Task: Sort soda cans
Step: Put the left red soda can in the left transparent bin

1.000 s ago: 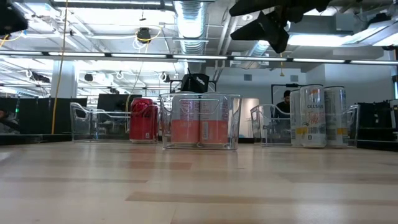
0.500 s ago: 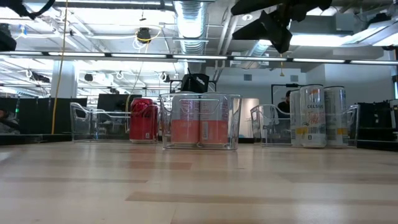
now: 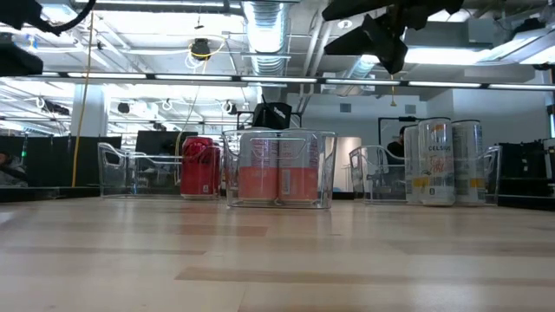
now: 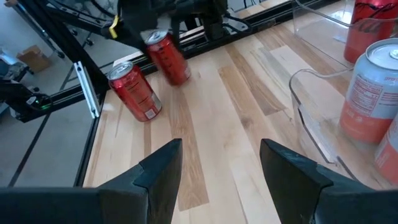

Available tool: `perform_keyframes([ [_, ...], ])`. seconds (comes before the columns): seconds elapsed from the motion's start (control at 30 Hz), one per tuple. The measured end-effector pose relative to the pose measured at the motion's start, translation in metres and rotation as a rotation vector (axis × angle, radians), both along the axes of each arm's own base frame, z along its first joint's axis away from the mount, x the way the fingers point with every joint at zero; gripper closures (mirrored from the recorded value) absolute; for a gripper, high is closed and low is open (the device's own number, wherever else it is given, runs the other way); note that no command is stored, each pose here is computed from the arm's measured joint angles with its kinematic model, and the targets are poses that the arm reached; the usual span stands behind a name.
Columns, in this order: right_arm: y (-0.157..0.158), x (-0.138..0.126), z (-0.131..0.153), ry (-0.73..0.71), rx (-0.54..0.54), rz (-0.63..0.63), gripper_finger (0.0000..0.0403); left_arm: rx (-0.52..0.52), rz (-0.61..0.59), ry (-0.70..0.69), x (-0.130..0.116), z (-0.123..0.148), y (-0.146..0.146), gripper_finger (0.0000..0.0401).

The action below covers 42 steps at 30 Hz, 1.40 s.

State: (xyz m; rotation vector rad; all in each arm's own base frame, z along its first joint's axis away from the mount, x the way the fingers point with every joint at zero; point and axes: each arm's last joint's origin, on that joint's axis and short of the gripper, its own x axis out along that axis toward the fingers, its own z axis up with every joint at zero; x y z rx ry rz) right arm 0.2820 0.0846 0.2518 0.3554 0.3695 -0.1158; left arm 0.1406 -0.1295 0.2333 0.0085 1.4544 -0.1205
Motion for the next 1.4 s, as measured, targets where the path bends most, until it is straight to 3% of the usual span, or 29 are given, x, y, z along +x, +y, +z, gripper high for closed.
perform_keyframes([
  [0.07,0.0,0.0,0.0,0.0,-0.001,0.0,0.0168,0.069,0.011,-0.006,-0.001,0.01,0.009,0.0104],
  [0.27,-0.001,0.0,0.0,-0.001,-0.005,0.0,0.0168,0.37,0.077,-0.204,0.005,0.069,0.051,0.0104],
  [0.43,-0.002,0.001,0.0,-0.001,-0.006,-0.004,0.0168,0.455,0.278,-0.418,0.016,0.119,0.093,0.0104],
  [0.57,-0.002,0.001,0.0,-0.002,-0.021,0.002,0.0168,0.508,0.424,-0.529,0.027,0.14,0.126,0.0104],
  [0.67,-0.002,0.001,0.0,-0.002,-0.022,0.003,0.0168,0.532,0.49,-0.569,0.037,0.145,0.151,0.0104],
  [0.9,-0.002,0.001,0.0,-0.003,-0.022,0.003,0.0168,0.552,0.59,-0.466,0.056,0.132,0.217,0.0104],
  [1.0,-0.002,0.001,0.0,-0.003,-0.022,0.003,0.0168,0.505,0.615,-0.468,0.06,0.126,0.244,0.0104],
  [1.13,-0.001,0.001,0.0,-0.002,-0.022,0.005,0.0168,0.471,0.671,-0.481,0.056,0.121,0.276,0.0104],
  [1.3,-0.001,0.0,0.0,0.002,-0.024,0.006,0.0168,0.51,0.746,-0.402,0.041,0.113,0.307,0.0104],
  [1.4,-0.001,0.0,-0.001,0.01,-0.026,0.006,0.0168,0.468,0.766,-0.367,0.032,0.106,0.32,0.0104],
])
